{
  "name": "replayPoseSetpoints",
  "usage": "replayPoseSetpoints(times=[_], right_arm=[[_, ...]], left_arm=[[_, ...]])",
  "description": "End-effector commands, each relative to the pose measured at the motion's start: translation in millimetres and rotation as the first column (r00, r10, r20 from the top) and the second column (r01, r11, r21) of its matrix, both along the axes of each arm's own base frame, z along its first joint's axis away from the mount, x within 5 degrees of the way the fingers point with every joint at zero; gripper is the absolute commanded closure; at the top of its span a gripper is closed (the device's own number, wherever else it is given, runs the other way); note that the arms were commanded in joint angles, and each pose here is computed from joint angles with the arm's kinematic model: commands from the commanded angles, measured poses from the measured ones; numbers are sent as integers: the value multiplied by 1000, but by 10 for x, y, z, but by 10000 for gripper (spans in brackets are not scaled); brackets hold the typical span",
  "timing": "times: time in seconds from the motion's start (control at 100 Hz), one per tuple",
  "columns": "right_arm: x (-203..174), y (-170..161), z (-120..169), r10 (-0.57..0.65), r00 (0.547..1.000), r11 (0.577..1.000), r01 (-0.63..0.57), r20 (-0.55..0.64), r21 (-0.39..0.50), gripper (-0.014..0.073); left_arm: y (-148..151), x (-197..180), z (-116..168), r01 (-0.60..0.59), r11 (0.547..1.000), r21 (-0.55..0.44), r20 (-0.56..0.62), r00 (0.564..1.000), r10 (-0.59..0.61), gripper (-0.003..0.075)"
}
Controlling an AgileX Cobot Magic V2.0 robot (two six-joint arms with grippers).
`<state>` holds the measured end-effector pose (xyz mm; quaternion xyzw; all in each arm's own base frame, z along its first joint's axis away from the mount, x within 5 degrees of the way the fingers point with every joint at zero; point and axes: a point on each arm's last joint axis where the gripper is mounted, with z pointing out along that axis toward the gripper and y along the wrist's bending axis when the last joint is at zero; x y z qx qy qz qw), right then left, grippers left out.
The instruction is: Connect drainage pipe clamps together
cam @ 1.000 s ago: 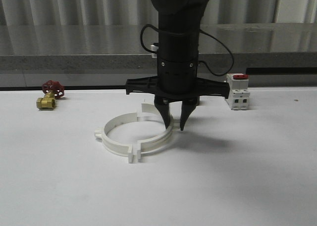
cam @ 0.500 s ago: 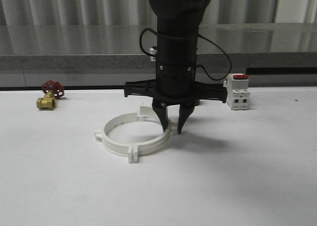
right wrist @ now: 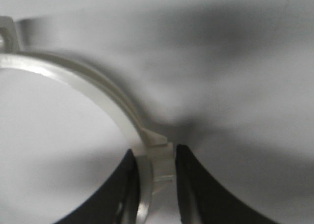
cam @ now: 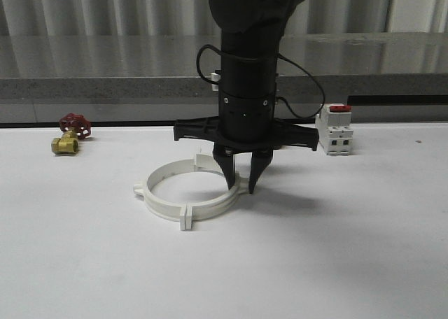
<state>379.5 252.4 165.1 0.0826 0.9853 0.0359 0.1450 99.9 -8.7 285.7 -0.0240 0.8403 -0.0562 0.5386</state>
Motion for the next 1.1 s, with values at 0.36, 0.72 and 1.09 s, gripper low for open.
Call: replayPoseSetpoints(times=[0.36,0.72,1.09], right_arm=[[30,13,347,8,995,999,-13,96,52,484],[54,35,360,12,992,997,-22,126,75,177],[21,-128,909,164,950,984,-176,267,21,176]], left_arm=[[-13,26,152,11,1000,-16,98,995,-9,741],[-13,26,152,11,1000,-16,98,995,-9,741],[-13,26,152,11,1000,-16,98,995,-9,741]])
